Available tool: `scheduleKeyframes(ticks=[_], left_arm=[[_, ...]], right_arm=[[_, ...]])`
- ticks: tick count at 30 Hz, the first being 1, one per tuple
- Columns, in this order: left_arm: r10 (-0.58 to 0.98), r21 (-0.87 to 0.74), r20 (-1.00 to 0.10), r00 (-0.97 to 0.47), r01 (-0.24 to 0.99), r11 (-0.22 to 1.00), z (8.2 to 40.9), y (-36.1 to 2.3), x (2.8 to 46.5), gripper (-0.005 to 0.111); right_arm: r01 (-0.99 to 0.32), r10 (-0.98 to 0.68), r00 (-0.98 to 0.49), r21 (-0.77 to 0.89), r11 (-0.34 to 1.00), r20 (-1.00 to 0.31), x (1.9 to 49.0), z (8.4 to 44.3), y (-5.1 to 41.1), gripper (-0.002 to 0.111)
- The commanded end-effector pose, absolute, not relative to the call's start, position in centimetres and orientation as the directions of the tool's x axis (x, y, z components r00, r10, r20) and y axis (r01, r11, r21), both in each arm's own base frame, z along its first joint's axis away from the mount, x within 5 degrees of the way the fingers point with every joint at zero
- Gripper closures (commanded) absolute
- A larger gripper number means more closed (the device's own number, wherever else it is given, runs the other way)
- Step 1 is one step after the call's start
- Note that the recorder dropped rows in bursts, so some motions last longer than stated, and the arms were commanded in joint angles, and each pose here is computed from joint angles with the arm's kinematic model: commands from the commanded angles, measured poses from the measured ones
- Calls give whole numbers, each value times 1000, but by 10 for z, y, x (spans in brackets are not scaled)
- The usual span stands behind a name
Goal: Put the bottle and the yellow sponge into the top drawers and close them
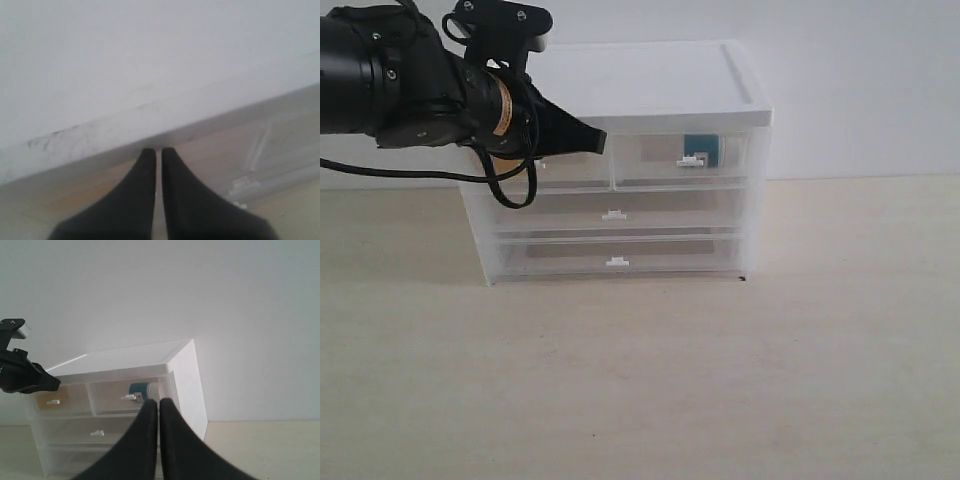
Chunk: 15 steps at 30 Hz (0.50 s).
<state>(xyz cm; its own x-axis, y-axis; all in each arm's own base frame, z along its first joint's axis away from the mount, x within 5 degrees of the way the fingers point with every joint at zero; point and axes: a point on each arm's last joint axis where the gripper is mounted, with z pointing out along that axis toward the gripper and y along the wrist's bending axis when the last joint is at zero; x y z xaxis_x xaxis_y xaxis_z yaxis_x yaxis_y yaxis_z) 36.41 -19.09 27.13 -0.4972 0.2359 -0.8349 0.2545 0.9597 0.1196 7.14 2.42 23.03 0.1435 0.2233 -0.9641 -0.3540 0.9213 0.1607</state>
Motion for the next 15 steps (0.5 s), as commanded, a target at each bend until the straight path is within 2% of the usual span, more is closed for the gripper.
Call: scheduleKeyframes(ticks=[1,7,15], left_arm=[[215,121,-838,-501,215,969,284,-182,358,103],[182,60,-860,-476,260,964,297,-173,329,103],[117,-28,-878,-465,293,956,296,-152,296,103]], right_arm=[[-352,211,156,145,925,-965,71,231,24,108],[-352,211,156,145,925,-965,71,231,24,108],[-352,210,154,145,925,-965,71,231,24,108]])
